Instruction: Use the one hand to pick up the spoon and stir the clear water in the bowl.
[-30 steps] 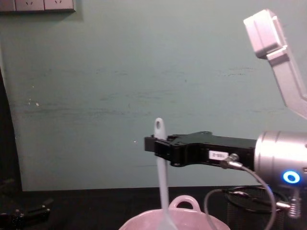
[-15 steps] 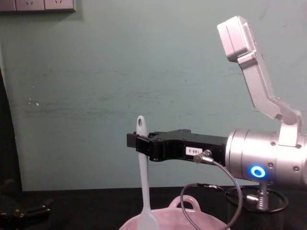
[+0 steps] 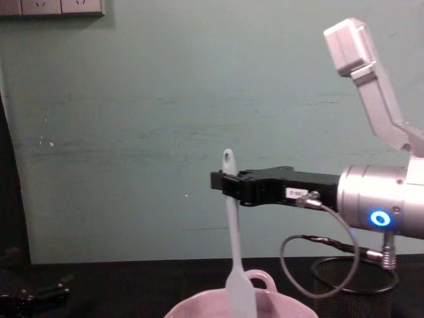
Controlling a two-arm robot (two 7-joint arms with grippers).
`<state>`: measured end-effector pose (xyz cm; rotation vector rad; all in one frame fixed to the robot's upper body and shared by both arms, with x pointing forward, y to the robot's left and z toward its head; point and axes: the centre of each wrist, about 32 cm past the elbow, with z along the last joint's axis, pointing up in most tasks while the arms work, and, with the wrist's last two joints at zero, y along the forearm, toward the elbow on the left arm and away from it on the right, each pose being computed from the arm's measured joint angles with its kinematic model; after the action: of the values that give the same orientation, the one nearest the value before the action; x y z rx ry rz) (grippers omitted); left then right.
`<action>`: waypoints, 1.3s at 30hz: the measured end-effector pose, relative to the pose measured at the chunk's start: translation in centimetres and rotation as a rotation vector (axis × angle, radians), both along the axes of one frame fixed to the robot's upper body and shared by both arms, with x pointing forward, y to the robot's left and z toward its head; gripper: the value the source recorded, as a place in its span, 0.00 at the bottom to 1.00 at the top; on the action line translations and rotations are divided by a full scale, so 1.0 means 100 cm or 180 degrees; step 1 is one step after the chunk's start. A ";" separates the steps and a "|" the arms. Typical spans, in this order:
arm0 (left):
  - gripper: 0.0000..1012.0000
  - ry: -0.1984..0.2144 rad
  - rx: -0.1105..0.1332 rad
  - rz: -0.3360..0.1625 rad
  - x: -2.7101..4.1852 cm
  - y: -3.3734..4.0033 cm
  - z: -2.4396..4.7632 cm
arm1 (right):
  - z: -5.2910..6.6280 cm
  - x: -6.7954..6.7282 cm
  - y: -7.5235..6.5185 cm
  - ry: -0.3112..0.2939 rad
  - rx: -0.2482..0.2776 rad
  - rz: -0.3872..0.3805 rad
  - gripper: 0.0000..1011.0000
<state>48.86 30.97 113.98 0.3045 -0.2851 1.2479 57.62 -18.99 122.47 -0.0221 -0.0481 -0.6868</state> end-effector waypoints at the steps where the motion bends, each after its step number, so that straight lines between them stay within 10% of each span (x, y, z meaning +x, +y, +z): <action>1: 1.00 0.0000 0.0000 0.0000 0.0000 0.0000 0.0000 | 0.001 -0.001 -0.002 -0.0003 -0.0004 -0.0013 0.11; 12: 1.00 0.0000 0.0000 0.0000 0.0000 0.0000 0.0000 | 0.003 -0.019 -0.017 -0.0004 -0.0050 -0.0063 0.11; 24: 1.00 0.0000 0.0000 0.0000 0.0000 0.0000 0.0000 | -0.004 -0.038 -0.003 0.0013 0.0023 0.0082 0.11; 39: 1.00 0.0000 0.0000 0.0000 0.0000 0.0000 0.0000 | -0.019 -0.015 0.026 0.0096 0.0116 0.0213 0.11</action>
<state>48.86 30.97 113.98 0.3045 -0.2851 1.2480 56.12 -16.35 120.57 0.0042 -0.0074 -0.6204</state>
